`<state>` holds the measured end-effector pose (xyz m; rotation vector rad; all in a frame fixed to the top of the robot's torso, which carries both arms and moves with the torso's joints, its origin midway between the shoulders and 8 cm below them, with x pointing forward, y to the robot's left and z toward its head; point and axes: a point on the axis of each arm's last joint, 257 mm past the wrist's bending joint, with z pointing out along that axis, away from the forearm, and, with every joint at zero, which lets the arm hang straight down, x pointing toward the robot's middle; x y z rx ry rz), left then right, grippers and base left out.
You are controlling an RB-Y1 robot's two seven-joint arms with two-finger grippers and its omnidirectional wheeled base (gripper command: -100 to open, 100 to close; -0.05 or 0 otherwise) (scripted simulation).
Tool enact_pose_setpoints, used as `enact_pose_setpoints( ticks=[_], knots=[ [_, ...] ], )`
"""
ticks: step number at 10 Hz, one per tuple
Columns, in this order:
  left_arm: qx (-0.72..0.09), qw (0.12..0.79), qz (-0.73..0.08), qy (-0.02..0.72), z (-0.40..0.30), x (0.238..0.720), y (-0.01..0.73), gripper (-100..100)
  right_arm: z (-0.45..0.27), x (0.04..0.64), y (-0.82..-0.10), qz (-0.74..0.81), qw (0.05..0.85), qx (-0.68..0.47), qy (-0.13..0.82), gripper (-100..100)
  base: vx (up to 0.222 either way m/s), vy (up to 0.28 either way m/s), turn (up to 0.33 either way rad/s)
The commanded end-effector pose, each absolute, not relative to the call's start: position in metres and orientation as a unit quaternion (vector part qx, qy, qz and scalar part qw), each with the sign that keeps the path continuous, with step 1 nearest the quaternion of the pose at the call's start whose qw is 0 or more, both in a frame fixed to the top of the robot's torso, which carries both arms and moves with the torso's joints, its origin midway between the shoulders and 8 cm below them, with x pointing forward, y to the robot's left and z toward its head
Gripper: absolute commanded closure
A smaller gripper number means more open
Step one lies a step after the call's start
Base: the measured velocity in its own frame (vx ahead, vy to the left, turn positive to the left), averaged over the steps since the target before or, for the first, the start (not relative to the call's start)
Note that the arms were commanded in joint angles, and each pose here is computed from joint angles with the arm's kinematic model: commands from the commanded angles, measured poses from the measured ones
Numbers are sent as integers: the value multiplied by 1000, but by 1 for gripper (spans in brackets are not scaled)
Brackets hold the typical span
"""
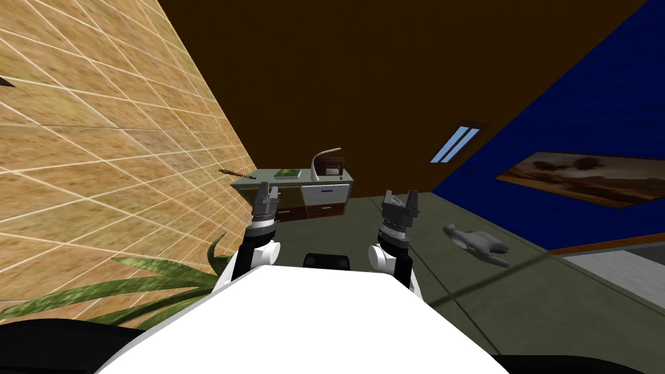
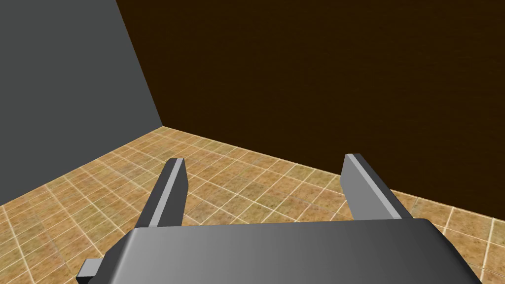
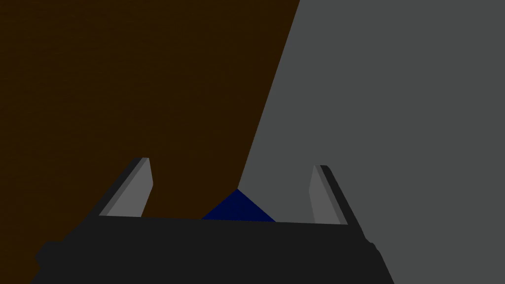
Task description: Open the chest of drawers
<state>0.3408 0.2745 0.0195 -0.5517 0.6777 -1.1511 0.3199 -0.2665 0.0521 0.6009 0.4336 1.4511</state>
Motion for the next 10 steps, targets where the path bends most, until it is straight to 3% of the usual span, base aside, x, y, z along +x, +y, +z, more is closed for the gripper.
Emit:
enact_pose_setpoints(
  ticks=[1, 9, 10],
  knots=[
    [-252, 750, -527, 310, 20, 341, 274, 0, 52, 320, -267, 648, 686, 268, 194, 0, 0, 0, 0],
    [-252, 750, -527, 310, 20, 341, 274, 0, 52, 320, -267, 648, 686, 268, 193, 0, 0, 0, 0],
    [-246, 747, -525, 325, 12, 345, 273, -100, 52, 320, -267, 648, 686, 268, 193, 0, 41, -13, 1]
  ],
)
